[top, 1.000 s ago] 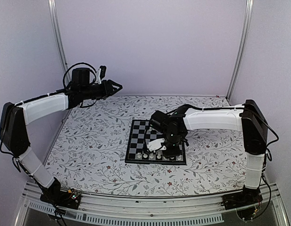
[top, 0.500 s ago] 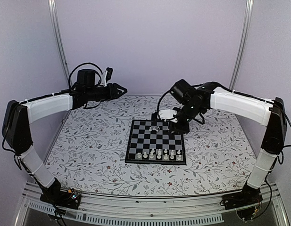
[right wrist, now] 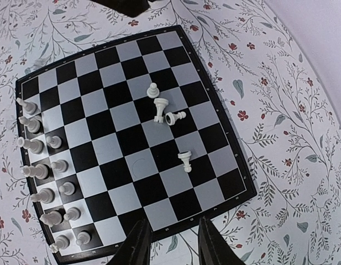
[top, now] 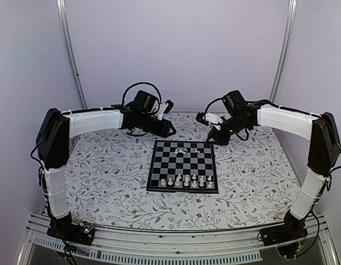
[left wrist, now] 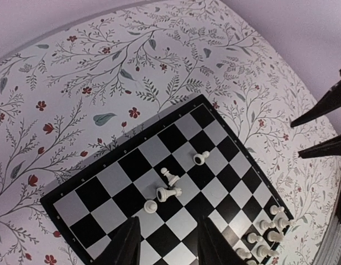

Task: Set up the chess pieces on the board
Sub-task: Pick up the chess piece from the chessboard.

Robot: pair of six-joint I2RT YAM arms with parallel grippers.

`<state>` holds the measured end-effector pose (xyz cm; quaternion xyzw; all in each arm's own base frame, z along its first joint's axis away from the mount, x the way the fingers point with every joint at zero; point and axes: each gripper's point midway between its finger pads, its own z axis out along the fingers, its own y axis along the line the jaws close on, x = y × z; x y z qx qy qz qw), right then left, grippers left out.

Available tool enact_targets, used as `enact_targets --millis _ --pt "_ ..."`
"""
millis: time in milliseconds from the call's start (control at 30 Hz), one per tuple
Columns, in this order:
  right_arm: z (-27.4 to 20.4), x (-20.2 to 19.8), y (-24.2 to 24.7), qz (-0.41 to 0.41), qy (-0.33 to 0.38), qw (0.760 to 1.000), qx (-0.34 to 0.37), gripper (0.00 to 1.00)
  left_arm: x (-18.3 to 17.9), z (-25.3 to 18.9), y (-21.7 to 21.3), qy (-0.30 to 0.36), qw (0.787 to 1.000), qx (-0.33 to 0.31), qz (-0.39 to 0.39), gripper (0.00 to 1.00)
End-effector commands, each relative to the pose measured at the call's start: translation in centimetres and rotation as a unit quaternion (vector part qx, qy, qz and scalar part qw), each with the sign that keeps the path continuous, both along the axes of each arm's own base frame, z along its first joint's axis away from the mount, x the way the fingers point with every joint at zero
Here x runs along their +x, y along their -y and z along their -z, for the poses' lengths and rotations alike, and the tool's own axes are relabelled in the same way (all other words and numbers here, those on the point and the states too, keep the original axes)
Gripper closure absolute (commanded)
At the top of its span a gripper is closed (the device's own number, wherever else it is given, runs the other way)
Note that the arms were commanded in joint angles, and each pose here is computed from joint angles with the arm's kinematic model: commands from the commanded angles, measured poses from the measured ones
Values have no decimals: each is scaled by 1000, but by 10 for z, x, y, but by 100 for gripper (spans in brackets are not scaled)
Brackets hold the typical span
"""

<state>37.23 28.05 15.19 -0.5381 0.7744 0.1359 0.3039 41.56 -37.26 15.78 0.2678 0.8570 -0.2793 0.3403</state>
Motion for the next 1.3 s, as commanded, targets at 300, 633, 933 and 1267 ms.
enact_targets --millis 300,633,933,1267 --pt "16 2 21 29 24 999 2 67 6 78 27 -4 986 169 15 62" --pt "22 -1 22 21 21 1000 -1 67 5 98 32 -14 979 204 4 70" --pt "26 -2 23 20 20 1000 -6 67 0 110 29 -24 975 219 8 75" --pt "29 -2 23 20 18 1000 -10 68 -2 120 31 -35 975 218 13 79"
